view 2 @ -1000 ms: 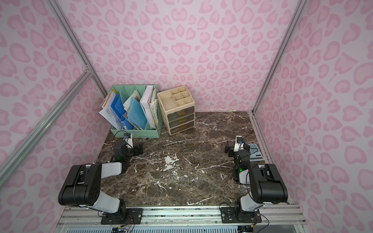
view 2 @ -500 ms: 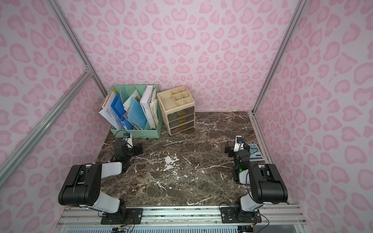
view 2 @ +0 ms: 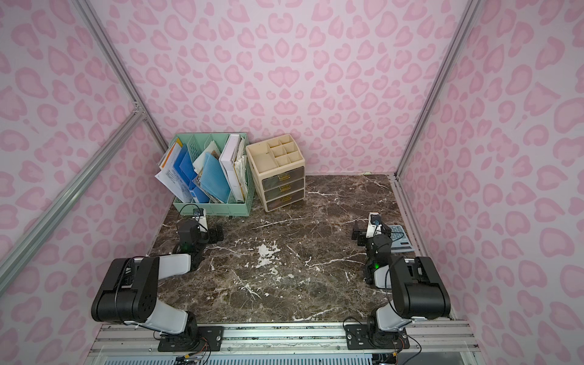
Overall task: Place the fruit knives into the drawer by color
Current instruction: Reset both arms
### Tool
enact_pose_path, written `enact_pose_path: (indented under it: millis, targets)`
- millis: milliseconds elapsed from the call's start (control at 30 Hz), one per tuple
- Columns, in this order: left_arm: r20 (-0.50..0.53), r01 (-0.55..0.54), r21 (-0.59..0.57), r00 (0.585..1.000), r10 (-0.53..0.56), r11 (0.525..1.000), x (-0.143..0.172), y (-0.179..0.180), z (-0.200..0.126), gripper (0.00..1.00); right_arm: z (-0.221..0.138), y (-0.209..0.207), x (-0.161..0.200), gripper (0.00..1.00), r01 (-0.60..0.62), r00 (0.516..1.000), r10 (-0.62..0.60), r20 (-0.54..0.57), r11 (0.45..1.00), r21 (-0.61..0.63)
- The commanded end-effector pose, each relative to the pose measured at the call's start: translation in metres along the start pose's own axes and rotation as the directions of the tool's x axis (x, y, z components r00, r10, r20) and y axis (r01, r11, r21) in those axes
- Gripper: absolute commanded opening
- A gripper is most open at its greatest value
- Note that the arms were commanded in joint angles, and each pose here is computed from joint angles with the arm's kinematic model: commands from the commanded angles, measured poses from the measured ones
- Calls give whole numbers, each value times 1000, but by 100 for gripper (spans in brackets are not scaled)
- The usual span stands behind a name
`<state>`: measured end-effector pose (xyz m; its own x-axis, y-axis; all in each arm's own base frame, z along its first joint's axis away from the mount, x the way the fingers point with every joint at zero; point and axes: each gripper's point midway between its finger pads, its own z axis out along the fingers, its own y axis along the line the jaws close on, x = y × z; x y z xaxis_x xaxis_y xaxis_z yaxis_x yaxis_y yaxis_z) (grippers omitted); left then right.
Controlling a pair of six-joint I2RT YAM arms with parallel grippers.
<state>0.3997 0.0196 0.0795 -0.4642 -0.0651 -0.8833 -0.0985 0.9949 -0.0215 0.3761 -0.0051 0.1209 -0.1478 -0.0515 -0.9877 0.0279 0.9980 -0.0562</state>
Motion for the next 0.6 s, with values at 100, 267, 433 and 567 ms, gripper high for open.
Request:
enact_pose_path:
  millis: [100,267,433,567]
  targets:
    - [17,5,-4,1000,-5,1000,-5,1,0,98,1,1,-6,100,7,1000,-7,21,1000,-3]
    - [16,5,-3,1000,-5,1000,-5,1,0,98,1,1,-6,100,8,1000,-8,21,1000,-3]
    - [17,4,-2,1000,-4,1000,-6,0,0,98,1,0,-7,100,7,1000,-7,22,1000,-2]
    - [27,-47,122,999,44,991,-5,-20,-4,98,1,1,-6,100,9,1000,-9,21,1000,-4]
